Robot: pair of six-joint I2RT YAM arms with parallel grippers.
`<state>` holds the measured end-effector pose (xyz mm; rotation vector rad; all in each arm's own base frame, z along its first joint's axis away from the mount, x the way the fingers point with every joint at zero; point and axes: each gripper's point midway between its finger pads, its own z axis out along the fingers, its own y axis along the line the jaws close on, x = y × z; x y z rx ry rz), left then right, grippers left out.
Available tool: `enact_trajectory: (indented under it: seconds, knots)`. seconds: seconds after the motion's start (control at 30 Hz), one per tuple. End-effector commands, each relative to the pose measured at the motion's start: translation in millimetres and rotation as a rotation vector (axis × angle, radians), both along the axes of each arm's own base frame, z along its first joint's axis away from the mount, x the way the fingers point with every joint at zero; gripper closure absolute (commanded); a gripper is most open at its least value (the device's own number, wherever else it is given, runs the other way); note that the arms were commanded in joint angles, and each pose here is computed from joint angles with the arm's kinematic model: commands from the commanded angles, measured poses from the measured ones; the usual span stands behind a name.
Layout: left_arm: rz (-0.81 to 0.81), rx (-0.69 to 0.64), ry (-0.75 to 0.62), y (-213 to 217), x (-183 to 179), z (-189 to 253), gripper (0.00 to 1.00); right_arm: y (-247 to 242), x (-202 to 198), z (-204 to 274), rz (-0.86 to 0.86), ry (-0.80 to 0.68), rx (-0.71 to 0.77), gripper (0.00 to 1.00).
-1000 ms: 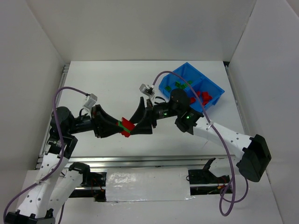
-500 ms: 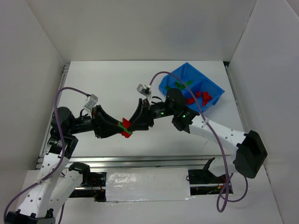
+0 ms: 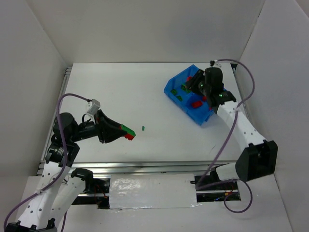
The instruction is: Sort the legos into containers by color
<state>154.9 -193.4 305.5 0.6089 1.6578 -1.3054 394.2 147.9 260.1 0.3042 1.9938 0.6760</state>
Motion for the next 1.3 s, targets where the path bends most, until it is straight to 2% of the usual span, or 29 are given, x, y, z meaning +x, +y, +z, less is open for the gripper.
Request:
enact_trajectory:
  seconds: [0.0,0.1,0.27,0.33,0.37,0.4,0.47,0.5,0.57,0.63,0.7,0.73,0.77,0.8,0.83,0.87,0.97,1.0,1.1,1.17,1.27]
  knots:
    - [0.09,0.036,-0.048,6.6,12.5,4.9,1.0,-127.7,4.8,-45.1,-0.602,0.282,-0.262,0.98]
    - [0.106,0.049,-0.047,8.4,13.9,2.0,1.0,-147.1,18.5,-53.2,-0.67,0.325,-0.291,0.97]
    - [0.163,0.065,-0.062,15.0,13.6,1.9,1.0,-163.8,26.3,-70.1,-0.719,0.386,-0.313,0.89]
    - [0.163,0.068,-0.057,15.4,12.2,0.5,1.0,-161.7,32.7,-74.7,-0.69,0.384,-0.298,0.37]
    - [0.162,0.069,-0.057,15.5,12.2,0.2,1.0,-160.7,35.3,-81.0,-0.685,0.396,-0.3,0.23]
    - [0.156,0.068,-0.054,14.8,12.2,0.1,1.0,-161.3,38.8,-76.6,-0.683,0.393,-0.3,0.16]
    - [0.147,0.071,-0.048,13.9,12.2,-1.5,1.0,-154.2,44.5,-79.7,-0.636,0.409,-0.302,0.12]
    - [0.142,0.072,-0.048,13.5,12.0,-1.4,1.0,-152.0,49.3,-71.0,-0.621,0.395,-0.298,0.01]
    - [0.139,0.07,-0.044,13.1,11.9,-1.9,1.0,-145.0,48.8,-70.2,-0.575,0.418,-0.296,0.0]
    - [0.151,0.071,-0.043,13.9,13.8,-2.1,1.0,-130.2,48.0,-52.1,-0.531,0.376,-0.294,0.0]
    - [0.136,0.067,-0.046,12.6,12.5,-1.4,1.0,-95.8,43.6,-48.3,-0.352,0.335,-0.288,0.03]
    - [0.124,0.058,-0.056,11.1,11.7,2.0,1.0,-62.0,34.0,-34.1,-0.217,0.281,-0.266,0.05]
    - [0.107,0.052,-0.057,9.5,10.5,2.6,1.0,-17.9,22.9,-23.1,0.011,0.226,-0.212,0.07]
    - [0.059,0.043,-0.053,5.8,5.0,2.0,1.0,10.0,4.1,-29.0,0.149,0.221,-0.185,0.09]
    - [0.03,0.029,-0.044,3.3,1.2,3.5,1.0,39.7,-19.6,-10.1,0.302,0.155,-0.138,0.11]
    - [-0.005,0.014,-0.058,0.3,-0.1,5.0,1.0,98.7,-67.8,-3.0,0.621,0.093,-0.05,0.11]
    - [-0.15,-0.04,-0.072,-7.7,-18.6,12.8,1.0,164.5,-177.4,38.6,1.098,-0.126,0.085,0.11]
    - [-0.174,-0.05,-0.071,-8.6,-22.0,14.2,1.0,167.8,-204.9,57.4,1.169,-0.212,0.106,0.11]
    - [-0.217,-0.066,-0.066,-9.9,-28.5,16.7,1.0,181.3,-262.7,76.2,1.353,-0.354,0.197,0.14]
    - [-0.224,-0.064,-0.07,-10.1,-29.7,17.3,1.0,188.5,-285.1,87.2,1.434,-0.419,0.229,0.17]
    - [-0.224,-0.062,-0.073,-10.2,-29.7,17.3,1.0,196.9,-291.4,90.1,1.463,-0.427,0.233,0.22]
